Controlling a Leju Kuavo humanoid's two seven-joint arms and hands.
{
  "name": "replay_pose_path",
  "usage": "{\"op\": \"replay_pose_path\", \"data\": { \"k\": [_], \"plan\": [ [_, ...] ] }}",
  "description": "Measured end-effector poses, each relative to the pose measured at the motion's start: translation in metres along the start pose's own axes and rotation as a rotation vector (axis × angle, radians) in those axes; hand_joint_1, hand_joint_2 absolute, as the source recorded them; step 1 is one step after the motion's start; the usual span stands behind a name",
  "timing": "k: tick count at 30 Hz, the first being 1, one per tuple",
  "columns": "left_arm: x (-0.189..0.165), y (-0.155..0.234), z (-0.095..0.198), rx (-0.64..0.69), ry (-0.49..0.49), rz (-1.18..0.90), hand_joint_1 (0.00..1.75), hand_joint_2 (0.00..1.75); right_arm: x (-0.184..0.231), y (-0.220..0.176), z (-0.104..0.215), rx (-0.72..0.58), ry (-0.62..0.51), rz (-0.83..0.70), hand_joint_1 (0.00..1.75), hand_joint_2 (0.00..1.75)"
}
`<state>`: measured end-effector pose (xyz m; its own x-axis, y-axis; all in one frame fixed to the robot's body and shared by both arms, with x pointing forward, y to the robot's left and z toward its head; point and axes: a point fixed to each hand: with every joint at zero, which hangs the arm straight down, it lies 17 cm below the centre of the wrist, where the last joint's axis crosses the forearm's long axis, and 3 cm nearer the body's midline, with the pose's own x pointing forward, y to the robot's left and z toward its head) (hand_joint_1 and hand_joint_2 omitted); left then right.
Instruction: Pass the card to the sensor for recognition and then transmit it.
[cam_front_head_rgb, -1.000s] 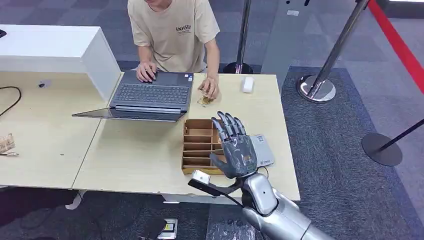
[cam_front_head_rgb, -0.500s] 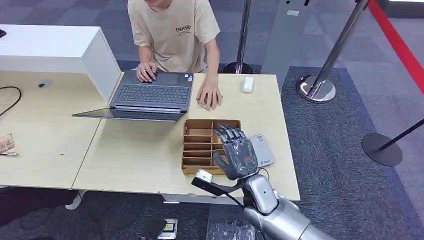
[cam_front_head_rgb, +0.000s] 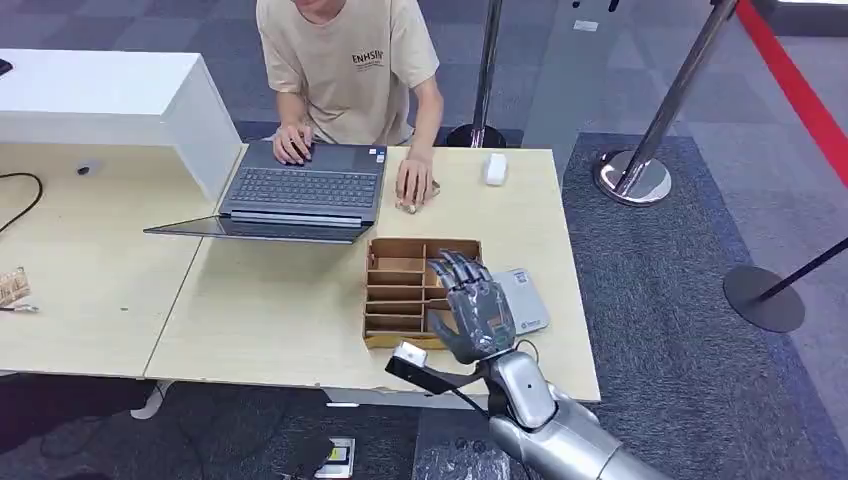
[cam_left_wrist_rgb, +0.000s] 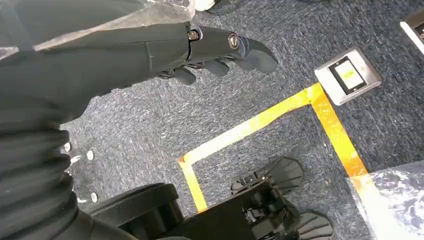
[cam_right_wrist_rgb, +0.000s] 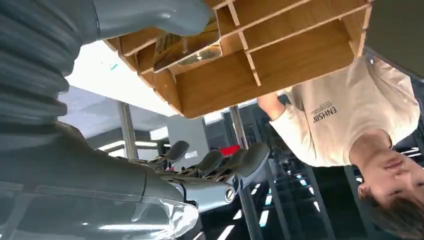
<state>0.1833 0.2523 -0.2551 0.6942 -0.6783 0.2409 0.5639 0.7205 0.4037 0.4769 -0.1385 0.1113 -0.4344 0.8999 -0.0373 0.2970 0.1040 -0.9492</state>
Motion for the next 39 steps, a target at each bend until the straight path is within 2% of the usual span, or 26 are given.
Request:
{"op": "replay_pose_path", "data": {
  "k": [7, 18, 26, 27, 28, 29, 30, 39],
  "plan": [
    [0.000, 0.000, 0.000, 0.000, 0.000, 0.000, 0.00, 1.75, -0.004, 0.008, 0.004, 0.023, 0.006, -0.004, 0.42, 1.75],
    [0.000, 0.000, 0.000, 0.000, -0.001, -0.001, 0.00, 1.75, -0.012, 0.020, 0.009, 0.060, 0.022, 0.001, 0.54, 1.75],
    [0.000, 0.000, 0.000, -0.001, -0.001, -0.003, 0.00, 1.75, -0.017, 0.025, 0.013, 0.078, 0.025, 0.016, 0.54, 1.75],
    [0.000, 0.000, 0.000, -0.001, -0.001, -0.003, 0.00, 1.75, -0.018, 0.025, 0.013, 0.079, 0.026, 0.017, 0.59, 1.75],
    [0.000, 0.000, 0.000, -0.001, -0.001, -0.003, 0.00, 1.75, -0.018, 0.026, 0.013, 0.081, 0.026, 0.018, 0.73, 1.75],
    [0.000, 0.000, 0.000, 0.000, -0.001, -0.003, 0.00, 1.75, -0.019, 0.026, 0.014, 0.082, 0.027, 0.019, 1.45, 1.75],
    [0.000, 0.000, 0.000, 0.000, -0.002, -0.003, 0.00, 1.75, -0.019, 0.026, 0.014, 0.083, 0.028, 0.019, 1.73, 1.75],
    [0.000, -0.001, 0.000, -0.006, -0.002, -0.009, 0.00, 1.75, -0.022, 0.030, 0.014, 0.098, 0.029, 0.025, 1.75, 1.75]
  ]
}}
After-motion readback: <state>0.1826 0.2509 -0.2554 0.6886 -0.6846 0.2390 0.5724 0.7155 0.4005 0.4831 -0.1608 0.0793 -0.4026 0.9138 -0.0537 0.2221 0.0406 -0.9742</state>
